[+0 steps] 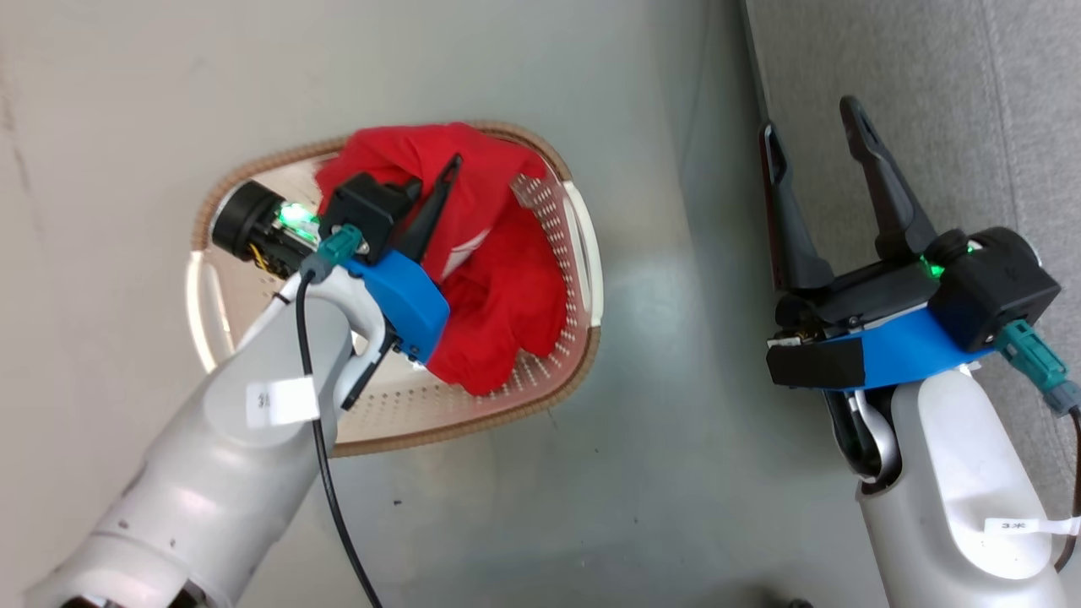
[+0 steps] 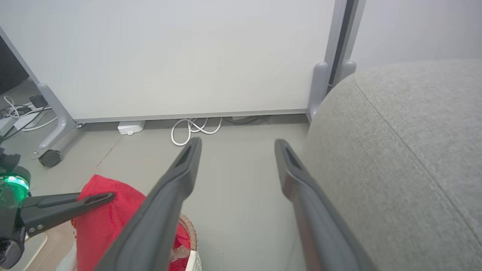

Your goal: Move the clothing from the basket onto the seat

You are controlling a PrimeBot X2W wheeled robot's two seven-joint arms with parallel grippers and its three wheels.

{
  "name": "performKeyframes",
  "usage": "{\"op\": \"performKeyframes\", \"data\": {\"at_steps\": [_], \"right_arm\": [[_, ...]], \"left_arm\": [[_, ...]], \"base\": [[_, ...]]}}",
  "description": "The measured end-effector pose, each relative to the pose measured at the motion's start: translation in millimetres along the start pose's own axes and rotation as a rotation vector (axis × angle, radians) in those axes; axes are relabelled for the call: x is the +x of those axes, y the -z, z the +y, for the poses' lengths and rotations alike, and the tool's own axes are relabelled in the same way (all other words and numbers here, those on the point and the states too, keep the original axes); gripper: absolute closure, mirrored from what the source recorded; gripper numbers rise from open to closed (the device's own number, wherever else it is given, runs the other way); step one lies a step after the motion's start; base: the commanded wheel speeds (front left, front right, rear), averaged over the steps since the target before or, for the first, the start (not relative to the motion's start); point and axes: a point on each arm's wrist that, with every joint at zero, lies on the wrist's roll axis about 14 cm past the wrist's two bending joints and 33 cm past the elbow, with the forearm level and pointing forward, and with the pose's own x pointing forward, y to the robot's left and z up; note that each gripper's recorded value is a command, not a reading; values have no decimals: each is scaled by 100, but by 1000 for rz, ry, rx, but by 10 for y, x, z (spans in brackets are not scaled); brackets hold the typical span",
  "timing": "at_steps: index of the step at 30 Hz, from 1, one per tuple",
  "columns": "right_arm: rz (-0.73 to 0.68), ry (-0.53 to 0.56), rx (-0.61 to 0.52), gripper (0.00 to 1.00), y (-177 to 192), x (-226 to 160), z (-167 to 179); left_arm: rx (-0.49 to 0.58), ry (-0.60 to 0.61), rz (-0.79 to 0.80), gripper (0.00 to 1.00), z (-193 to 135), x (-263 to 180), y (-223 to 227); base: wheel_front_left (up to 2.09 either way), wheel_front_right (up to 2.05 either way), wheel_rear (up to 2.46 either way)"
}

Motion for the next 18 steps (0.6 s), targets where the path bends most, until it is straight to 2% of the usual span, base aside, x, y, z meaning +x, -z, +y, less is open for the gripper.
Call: {"op": "performKeyframes", "data": {"at_steps": [9,18], "right_arm": [[-58,-29,2,0,-358,-130,167],[-103,-42,4,0,-664,-369,294]], "left_arm": [[24,-59,-197,100,-96,-399,-715],[98,-101,-428,100,-279,-862,-1590]], "base": [[0,0,0],[0,0,0]]}}
